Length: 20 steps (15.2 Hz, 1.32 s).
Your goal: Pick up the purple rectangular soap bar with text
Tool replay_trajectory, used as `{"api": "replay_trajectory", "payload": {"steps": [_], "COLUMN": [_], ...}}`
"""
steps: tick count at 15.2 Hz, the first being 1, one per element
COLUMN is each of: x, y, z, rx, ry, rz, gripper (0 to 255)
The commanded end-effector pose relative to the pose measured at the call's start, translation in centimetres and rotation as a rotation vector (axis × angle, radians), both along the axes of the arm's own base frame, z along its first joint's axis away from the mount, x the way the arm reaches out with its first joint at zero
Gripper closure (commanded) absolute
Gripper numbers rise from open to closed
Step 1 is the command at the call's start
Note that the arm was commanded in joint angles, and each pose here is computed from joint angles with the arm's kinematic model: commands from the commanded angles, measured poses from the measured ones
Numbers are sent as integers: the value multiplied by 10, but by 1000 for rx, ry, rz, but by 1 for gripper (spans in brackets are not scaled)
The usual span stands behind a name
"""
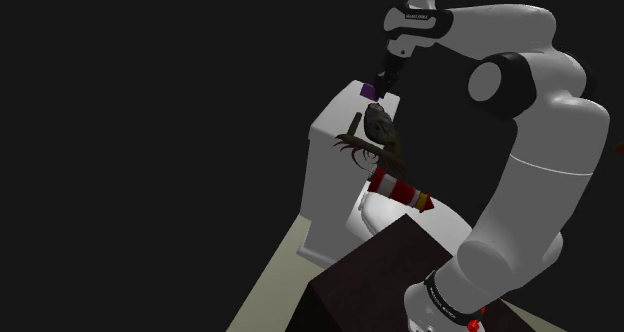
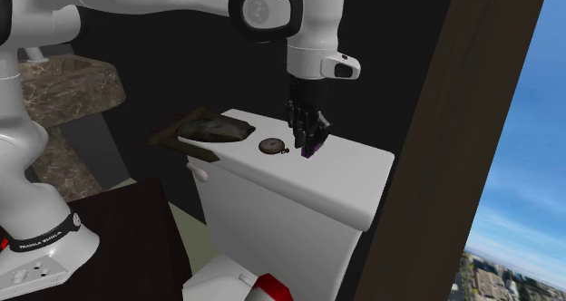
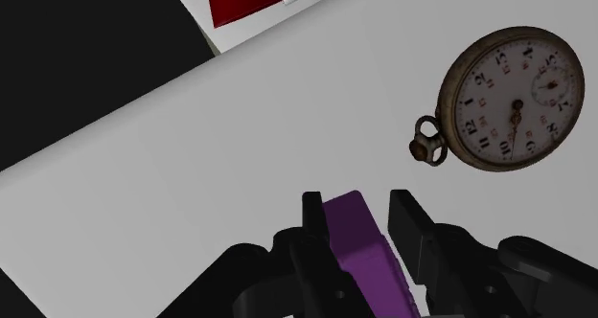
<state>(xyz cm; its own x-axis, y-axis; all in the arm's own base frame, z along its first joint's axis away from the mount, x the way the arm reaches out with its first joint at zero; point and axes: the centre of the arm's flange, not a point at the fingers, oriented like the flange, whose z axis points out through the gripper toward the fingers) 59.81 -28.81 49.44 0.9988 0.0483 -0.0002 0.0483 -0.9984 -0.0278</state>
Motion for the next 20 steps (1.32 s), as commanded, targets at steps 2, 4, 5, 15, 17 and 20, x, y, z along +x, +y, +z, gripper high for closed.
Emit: {"api": "replay_trajectory", "payload": {"steps": [2,4,5,15,17,20], "x": [0,0,0,0,0,0], "y": [0,0,0,0,0,0], "z": [0,0,0,36,47,63], "rx": [0,0,0,0,0,0], "ry": [0,0,0,0,0,0], "rz": [0,0,0,0,0,0], "gripper": [255,255,255,255,255,255]}}
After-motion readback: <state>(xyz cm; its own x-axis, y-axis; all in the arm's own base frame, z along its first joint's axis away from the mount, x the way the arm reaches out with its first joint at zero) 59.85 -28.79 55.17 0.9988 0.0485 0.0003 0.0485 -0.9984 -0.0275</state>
